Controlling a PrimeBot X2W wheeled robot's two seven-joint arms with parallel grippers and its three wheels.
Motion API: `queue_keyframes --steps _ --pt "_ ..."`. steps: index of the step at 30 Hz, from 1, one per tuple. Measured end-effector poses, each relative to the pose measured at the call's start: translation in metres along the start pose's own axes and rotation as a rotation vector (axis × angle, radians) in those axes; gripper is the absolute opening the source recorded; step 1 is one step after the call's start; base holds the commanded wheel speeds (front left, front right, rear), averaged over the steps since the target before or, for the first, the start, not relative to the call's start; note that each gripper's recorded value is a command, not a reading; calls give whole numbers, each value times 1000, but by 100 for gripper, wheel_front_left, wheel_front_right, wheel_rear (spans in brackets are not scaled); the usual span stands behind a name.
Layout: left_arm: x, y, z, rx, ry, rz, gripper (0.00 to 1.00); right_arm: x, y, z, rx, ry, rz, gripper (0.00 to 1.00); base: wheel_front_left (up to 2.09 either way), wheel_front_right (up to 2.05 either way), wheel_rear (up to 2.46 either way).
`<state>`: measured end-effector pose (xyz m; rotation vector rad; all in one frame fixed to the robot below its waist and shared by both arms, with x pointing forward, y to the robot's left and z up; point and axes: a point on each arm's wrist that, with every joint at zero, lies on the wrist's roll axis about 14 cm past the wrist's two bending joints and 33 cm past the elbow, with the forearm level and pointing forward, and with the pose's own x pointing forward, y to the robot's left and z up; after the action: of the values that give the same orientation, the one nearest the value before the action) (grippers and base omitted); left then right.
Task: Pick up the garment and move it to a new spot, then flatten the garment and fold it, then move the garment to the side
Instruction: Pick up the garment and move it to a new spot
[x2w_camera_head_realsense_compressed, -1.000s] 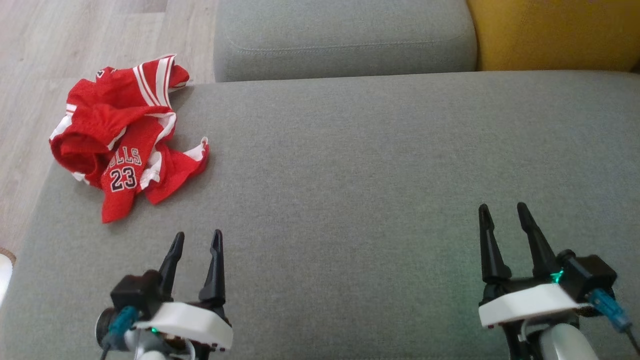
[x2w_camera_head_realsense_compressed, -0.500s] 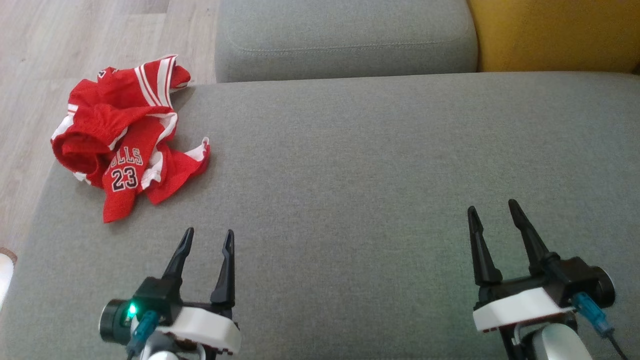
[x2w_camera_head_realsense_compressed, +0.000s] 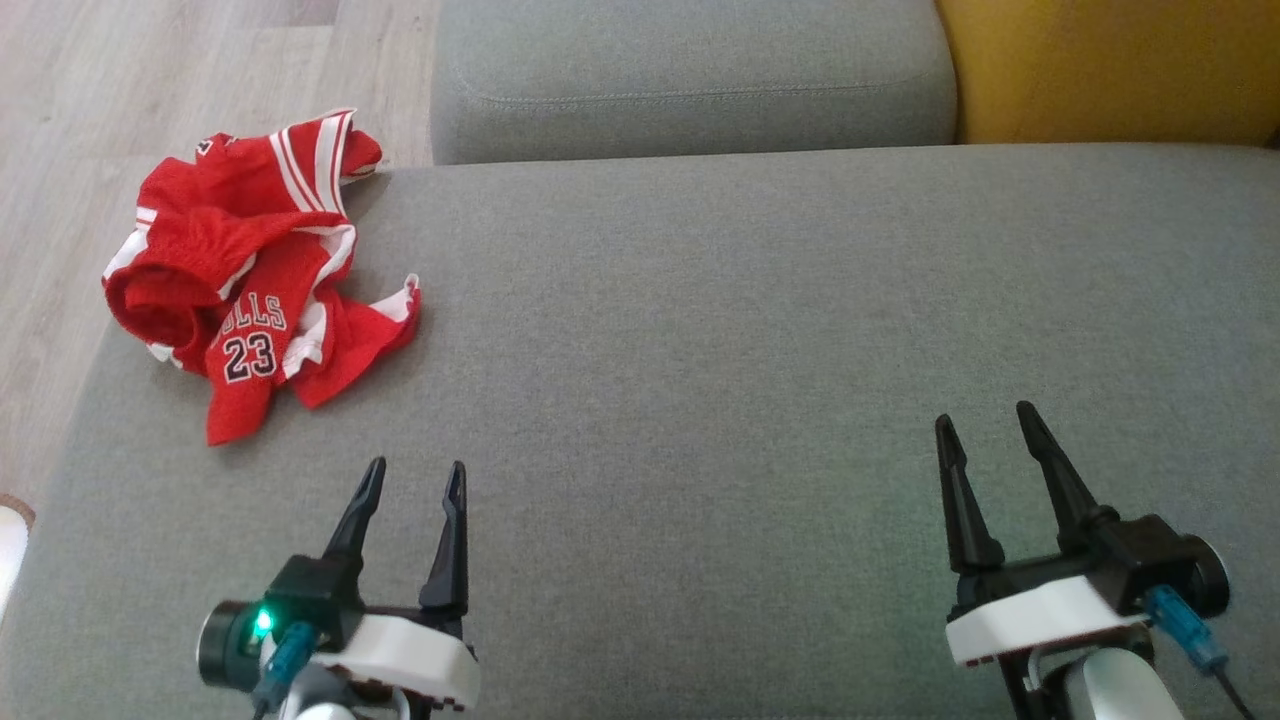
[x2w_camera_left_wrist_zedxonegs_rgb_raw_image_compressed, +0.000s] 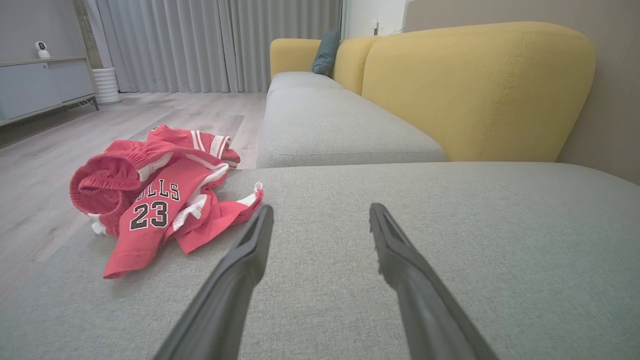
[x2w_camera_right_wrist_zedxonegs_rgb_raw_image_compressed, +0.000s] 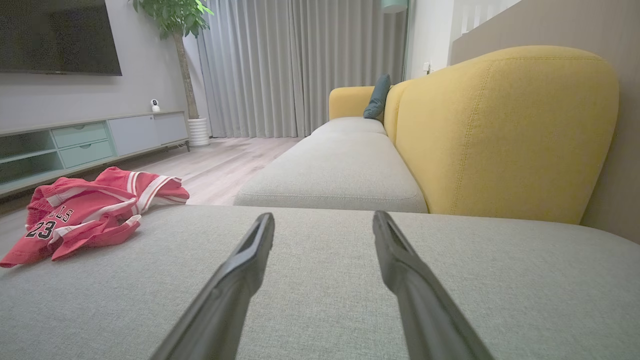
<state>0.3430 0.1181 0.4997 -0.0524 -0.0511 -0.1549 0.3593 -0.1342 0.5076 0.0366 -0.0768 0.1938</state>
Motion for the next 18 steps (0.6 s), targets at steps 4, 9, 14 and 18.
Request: queue_keyframes --steps 4,9,14,18 --pt "0 1 0 1 1 5 100 0 0 0 0 0 0 100 0 0 0" --pt "-2 4 -1 2 3 17 100 2 1 0 1 -1 3 100 0 0 0" --pt "-11 18 0 3 0 69 100 7 11 -4 4 10 40 100 0 0 0" --pt "-26 40 2 6 -5 149 100 19 34 -7 10 16 114 100 0 0 0"
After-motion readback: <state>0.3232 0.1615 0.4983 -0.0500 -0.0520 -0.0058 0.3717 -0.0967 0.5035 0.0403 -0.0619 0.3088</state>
